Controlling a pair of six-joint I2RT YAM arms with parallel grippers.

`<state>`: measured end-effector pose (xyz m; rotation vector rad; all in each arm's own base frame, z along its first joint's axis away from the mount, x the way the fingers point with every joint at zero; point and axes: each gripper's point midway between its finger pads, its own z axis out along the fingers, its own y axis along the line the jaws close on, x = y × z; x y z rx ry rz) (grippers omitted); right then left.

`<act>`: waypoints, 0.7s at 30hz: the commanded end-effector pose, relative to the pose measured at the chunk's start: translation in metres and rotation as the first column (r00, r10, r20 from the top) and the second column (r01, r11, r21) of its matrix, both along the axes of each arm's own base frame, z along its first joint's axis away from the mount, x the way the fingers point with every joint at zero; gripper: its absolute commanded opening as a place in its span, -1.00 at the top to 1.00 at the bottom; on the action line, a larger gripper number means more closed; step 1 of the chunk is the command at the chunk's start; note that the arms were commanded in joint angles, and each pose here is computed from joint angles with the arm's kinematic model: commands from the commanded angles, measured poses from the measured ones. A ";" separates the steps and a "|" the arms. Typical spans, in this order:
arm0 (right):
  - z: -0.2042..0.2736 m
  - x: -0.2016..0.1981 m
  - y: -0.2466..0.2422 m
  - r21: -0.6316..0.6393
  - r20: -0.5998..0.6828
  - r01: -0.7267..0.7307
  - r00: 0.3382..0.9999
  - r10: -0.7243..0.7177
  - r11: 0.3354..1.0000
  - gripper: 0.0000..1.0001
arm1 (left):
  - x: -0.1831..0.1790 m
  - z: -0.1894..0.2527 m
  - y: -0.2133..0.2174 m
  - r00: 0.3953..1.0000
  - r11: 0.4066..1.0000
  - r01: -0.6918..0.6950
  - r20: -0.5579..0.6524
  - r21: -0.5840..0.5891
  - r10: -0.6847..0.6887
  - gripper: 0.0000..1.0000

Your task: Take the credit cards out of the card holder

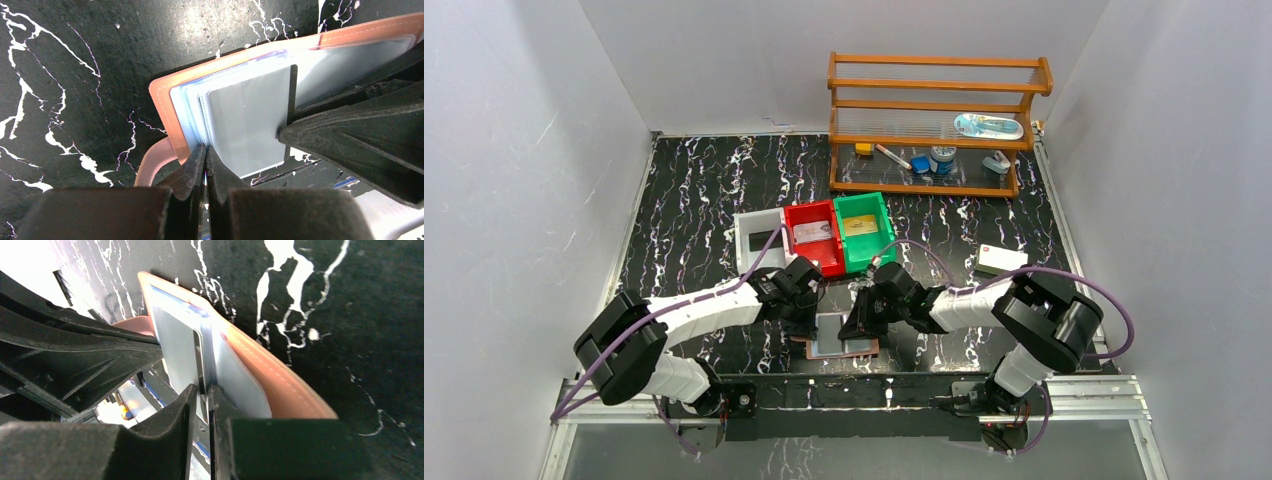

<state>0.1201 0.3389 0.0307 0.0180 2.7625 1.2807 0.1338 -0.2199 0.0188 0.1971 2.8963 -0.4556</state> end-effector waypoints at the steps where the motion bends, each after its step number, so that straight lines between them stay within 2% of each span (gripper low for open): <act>1: 0.018 0.000 0.011 0.106 0.014 -0.012 1.000 0.011 0.994 0.70 | -0.019 -0.031 0.028 0.997 0.990 0.006 -0.073 0.141 0.005 1.00; 2: 0.018 0.000 0.009 0.107 0.014 -0.009 1.000 0.008 0.994 0.78 | -0.019 -0.031 0.030 0.997 0.989 0.004 -0.070 0.146 0.007 1.00; 6: 0.022 0.002 0.004 0.138 0.022 0.003 1.000 -0.006 0.990 0.81 | -0.021 -0.033 0.034 0.997 0.987 -0.001 -0.072 0.160 0.013 1.00; 10: 0.030 0.002 0.001 0.195 0.021 -0.007 1.000 0.003 0.981 0.96 | -0.022 -0.034 0.036 0.997 0.986 0.000 -0.075 0.166 0.013 1.00; 13: 0.027 0.005 -0.004 0.190 0.008 0.006 1.000 -0.007 0.982 0.96 | -0.022 -0.035 0.040 0.997 0.982 -0.006 -0.075 0.189 0.020 1.00; 15: 0.024 0.007 -0.010 0.180 -0.005 0.022 1.000 -0.021 0.983 0.87 | -0.021 -0.034 0.040 0.997 0.981 -0.010 -0.070 0.192 0.023 1.00; 21: 0.019 0.006 -0.016 0.175 -0.022 0.027 0.999 -0.023 0.984 0.79 | -0.017 -0.027 0.035 0.999 0.988 -0.016 -0.045 0.156 0.024 1.00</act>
